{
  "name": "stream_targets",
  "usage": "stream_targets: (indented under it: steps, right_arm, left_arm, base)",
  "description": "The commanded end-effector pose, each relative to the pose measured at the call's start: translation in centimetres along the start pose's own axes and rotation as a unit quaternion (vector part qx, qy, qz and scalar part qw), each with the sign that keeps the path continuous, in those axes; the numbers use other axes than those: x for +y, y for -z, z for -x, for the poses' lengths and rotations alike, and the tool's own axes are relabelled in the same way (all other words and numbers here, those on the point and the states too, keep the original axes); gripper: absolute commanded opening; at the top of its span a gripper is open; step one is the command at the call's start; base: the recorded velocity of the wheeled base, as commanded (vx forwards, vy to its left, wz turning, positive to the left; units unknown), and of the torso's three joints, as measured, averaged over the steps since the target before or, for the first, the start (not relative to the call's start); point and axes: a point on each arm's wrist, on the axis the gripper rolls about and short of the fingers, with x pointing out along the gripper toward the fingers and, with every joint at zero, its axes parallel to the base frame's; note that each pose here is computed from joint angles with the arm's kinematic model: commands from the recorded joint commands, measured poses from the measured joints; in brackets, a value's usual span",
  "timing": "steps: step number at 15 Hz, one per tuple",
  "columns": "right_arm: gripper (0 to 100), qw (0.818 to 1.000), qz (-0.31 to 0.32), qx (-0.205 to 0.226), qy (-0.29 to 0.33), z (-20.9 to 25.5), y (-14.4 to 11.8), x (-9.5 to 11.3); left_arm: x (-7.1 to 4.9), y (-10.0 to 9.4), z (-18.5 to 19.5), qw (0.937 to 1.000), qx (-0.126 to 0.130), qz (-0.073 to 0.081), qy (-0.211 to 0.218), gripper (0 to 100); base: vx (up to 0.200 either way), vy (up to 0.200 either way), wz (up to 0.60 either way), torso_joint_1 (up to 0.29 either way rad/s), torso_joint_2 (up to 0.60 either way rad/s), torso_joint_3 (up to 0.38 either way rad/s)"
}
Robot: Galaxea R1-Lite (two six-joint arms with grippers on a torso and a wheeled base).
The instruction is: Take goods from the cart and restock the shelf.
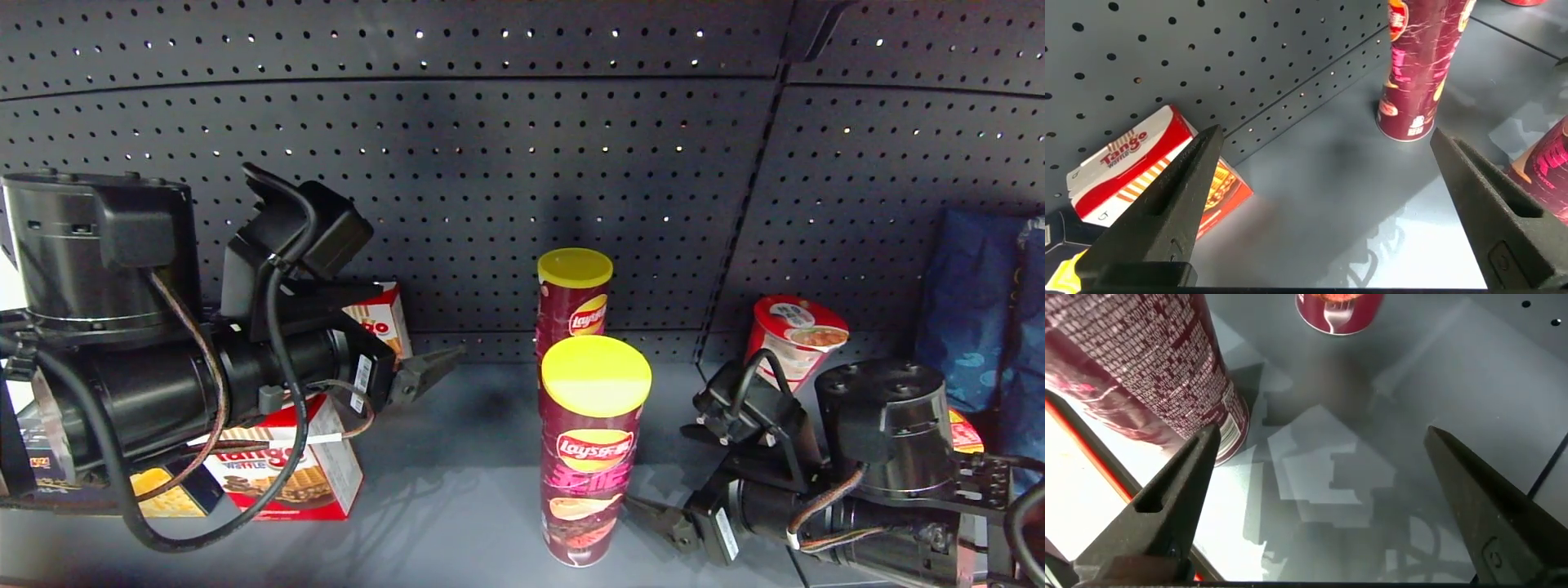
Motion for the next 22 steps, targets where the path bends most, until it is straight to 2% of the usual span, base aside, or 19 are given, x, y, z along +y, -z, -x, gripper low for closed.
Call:
stream_targets:
  steps: [1, 12, 15, 17, 18, 19, 22]
  right_arm:
    - [100, 1.000, 0.000, 0.001, -0.001, 0.0, 0.0, 0.0]
    - [100, 1.000, 0.000, 0.000, 0.002, 0.1, 0.1, -0.1]
    - [100, 0.998, -0.006, -0.058, 0.031, 2.3, -1.9, -0.8]
    - [100, 0.993, -0.014, -0.106, 0.055, 4.4, -3.6, -1.6]
    - [100, 0.987, -0.019, -0.139, 0.072, 6.4, -4.4, -2.3]
    - [100, 0.984, -0.022, -0.155, 0.083, 7.7, -4.4, -2.6]
    - [100, 0.976, -0.033, -0.176, 0.127, 10.5, -3.6, -4.0]
  left_arm:
    - [0.0, 0.1, 0.0, 1.0000, 0.002, 0.001, 0.000, 100]
    - [0.2, 0.2, 0.0, 1.0000, 0.003, 0.003, -0.004, 100]
    - [0.7, -0.4, 0.9, 0.9998, -0.012, 0.002, -0.015, 100]
    - [1.5, -1.0, 2.1, 0.9989, -0.030, 0.003, -0.035, 100]
    - [1.7, -1.5, 3.9, 0.9976, -0.050, 0.004, -0.048, 100]
    - [2.2, -1.4, 5.3, 0.9958, -0.060, 0.009, -0.069, 100]
    - [3.5, 0.9, 9.8, 0.9882, -0.063, 0.021, -0.138, 100]
  base:
    - [0.000, 0.000, 0.00, 0.000, 0.00, 0.000]
    - [0.000, 0.000, 0.00, 0.000, 0.00, 0.000]
    - [0.000, 0.000, 0.00, 0.000, 0.00, 0.000]
    - [0.000, 0.000, 0.00, 0.000, 0.00, 0.000]
    - [0.000, 0.000, 0.00, 0.000, 0.00, 0.000]
    - [0.000, 0.000, 0.00, 0.000, 0.00, 0.000]
    - [0.000, 0.000, 0.00, 0.000, 0.00, 0.000]
